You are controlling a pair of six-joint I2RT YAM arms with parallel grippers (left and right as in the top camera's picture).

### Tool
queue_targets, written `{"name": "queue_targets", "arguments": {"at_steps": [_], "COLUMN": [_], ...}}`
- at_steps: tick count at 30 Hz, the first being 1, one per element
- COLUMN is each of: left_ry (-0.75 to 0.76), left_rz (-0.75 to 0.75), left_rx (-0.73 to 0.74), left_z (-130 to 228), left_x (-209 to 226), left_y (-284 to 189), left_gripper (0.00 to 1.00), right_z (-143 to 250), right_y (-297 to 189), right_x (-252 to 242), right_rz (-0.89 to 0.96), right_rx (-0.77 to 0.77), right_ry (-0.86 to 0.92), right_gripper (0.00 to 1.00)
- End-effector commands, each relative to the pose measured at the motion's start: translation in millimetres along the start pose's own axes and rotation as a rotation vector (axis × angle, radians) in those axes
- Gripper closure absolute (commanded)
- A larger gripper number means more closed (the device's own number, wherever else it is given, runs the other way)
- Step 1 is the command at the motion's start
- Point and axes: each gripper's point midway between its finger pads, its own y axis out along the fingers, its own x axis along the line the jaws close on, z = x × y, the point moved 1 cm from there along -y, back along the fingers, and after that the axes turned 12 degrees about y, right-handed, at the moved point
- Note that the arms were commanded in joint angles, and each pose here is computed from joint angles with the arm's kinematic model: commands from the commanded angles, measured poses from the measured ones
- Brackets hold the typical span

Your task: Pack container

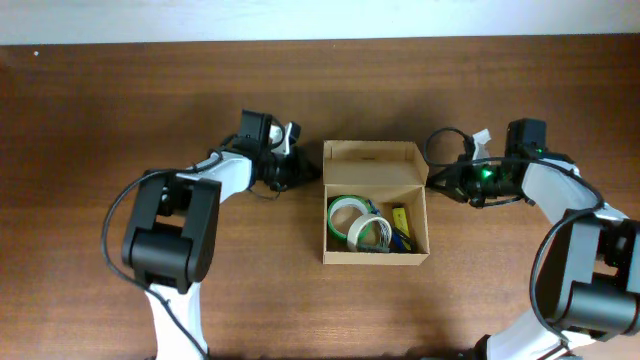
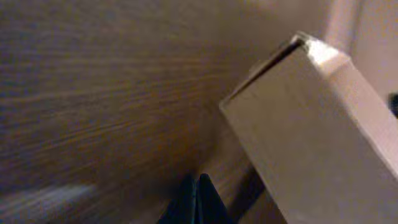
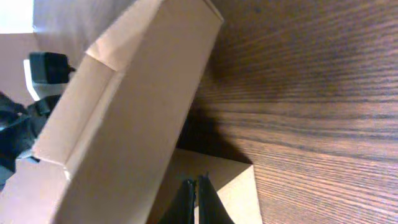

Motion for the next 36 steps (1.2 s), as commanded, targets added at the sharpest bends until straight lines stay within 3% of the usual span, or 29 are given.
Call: {"name": "queue_targets", "arguments": {"at_steps": [1, 14, 24, 36], "left_ry": [-0.023, 0.011, 0.022, 0.055], "left_rz": [-0.016, 0.02, 0.173, 0.301], "left_rx": [0.022, -0.038, -0.101, -0.082], "left_z": [7.7, -8.4, -30.0, -30.6], "left_x": [12.6, 5.8, -23.9, -46.9], "left_y": [8.6, 9.6, 5.2, -0.7], "left_gripper": [0.98, 0.98, 0.98, 0.98], "right_z": [-2.8, 1.4, 13.8, 19.8], "right_y": [6.2, 9.0, 8.1, 6.4], "right_x": [-4.3, -9.3, -14.1, -21.0], "right_rz": [0.016, 0.025, 0.043, 0.076], "right_rx": [0.013, 0.036, 0.083, 0.103], "right_ry": [-0.016, -0.012, -0.009, -0.018], "right_gripper": [0.96, 0.96, 0.96, 0.96]}}
